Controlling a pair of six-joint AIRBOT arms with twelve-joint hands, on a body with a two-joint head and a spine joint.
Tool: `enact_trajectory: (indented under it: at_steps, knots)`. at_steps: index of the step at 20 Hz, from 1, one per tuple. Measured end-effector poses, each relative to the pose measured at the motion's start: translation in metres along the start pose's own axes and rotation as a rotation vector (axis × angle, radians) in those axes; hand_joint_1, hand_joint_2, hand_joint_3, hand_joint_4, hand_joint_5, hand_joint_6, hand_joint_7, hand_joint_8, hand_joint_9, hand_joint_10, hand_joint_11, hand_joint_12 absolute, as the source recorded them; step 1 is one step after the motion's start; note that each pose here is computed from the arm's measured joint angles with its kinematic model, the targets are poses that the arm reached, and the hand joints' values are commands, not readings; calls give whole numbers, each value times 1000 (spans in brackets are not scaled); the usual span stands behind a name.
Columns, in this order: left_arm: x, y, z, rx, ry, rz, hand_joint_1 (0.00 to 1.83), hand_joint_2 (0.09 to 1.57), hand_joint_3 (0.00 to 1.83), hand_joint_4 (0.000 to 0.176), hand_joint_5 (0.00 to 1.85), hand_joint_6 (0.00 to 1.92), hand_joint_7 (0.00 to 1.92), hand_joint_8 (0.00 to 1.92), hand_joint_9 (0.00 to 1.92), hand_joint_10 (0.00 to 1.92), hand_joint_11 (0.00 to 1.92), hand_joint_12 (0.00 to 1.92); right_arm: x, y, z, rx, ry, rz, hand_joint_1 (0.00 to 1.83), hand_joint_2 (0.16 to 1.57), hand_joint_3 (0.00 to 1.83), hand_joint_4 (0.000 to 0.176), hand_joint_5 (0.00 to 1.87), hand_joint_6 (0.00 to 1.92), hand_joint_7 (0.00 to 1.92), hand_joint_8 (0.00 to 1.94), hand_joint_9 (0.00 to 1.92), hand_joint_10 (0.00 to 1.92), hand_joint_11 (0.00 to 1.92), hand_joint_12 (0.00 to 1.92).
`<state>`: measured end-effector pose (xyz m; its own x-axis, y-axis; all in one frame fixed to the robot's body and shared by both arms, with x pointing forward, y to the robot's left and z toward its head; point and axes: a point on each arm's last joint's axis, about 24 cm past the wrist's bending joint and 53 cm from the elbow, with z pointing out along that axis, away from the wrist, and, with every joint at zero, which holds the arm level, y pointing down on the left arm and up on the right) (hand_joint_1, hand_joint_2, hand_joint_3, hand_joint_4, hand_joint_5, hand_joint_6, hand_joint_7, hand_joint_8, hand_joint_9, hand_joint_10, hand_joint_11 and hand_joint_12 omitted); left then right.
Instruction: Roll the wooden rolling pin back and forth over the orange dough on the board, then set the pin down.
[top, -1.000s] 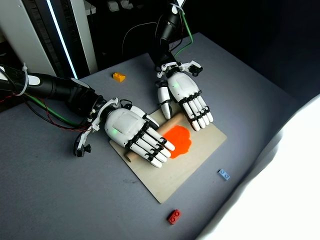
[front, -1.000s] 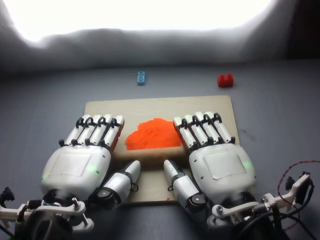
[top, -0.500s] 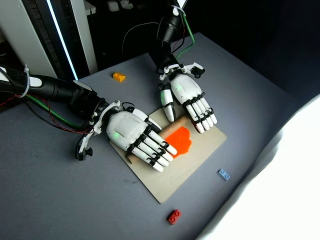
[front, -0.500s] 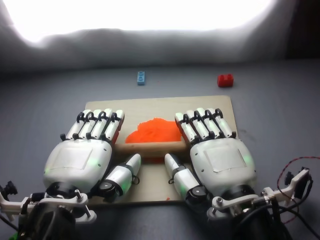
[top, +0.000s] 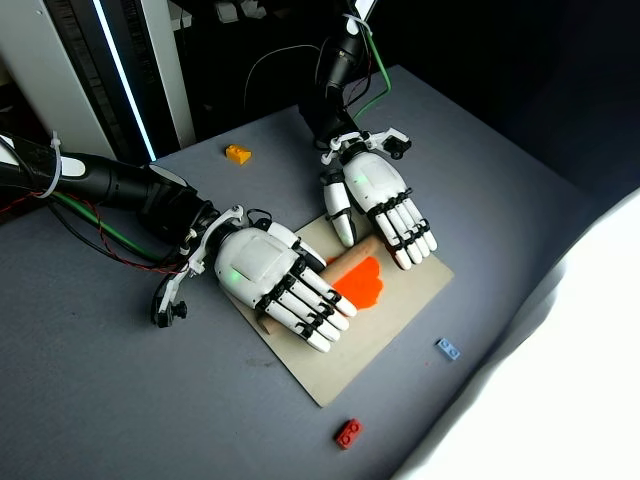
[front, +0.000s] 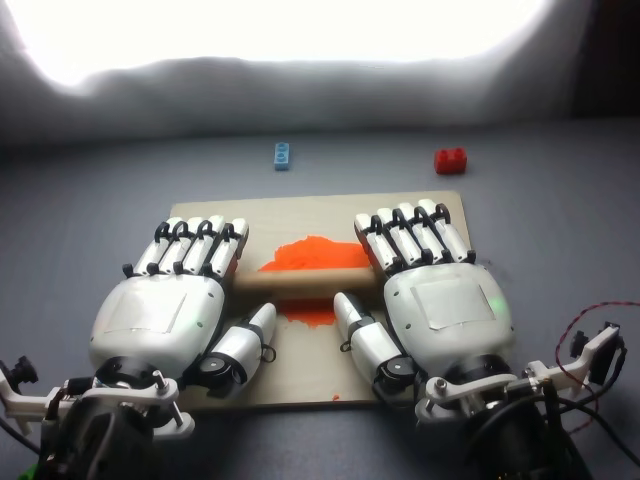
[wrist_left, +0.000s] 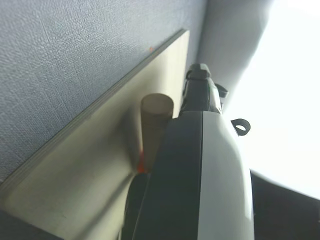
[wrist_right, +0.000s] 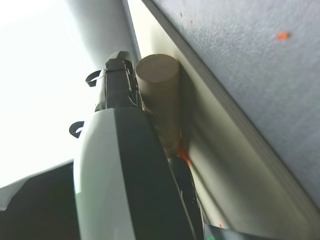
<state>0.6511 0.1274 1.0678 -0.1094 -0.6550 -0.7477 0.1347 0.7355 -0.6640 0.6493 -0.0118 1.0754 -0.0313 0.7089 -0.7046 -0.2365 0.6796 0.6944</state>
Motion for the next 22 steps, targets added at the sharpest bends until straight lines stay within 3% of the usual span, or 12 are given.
enact_trajectory:
  at_steps: [7,22]
  knots:
    - [2,-1,7,3,6,2,0,1542,31,0,0,0,0,0,0,0,0,0,-5,-3,6,3,-16,-2,0,1558,0,0,162,2,126,3,71,1,0,1]
    - [1,-5,27,15,-6,-23,0,1541,19,0,0,0,0,0,0,0,0,0,-7,-11,14,24,-20,0,0,1552,0,0,148,7,131,4,108,9,37,41]
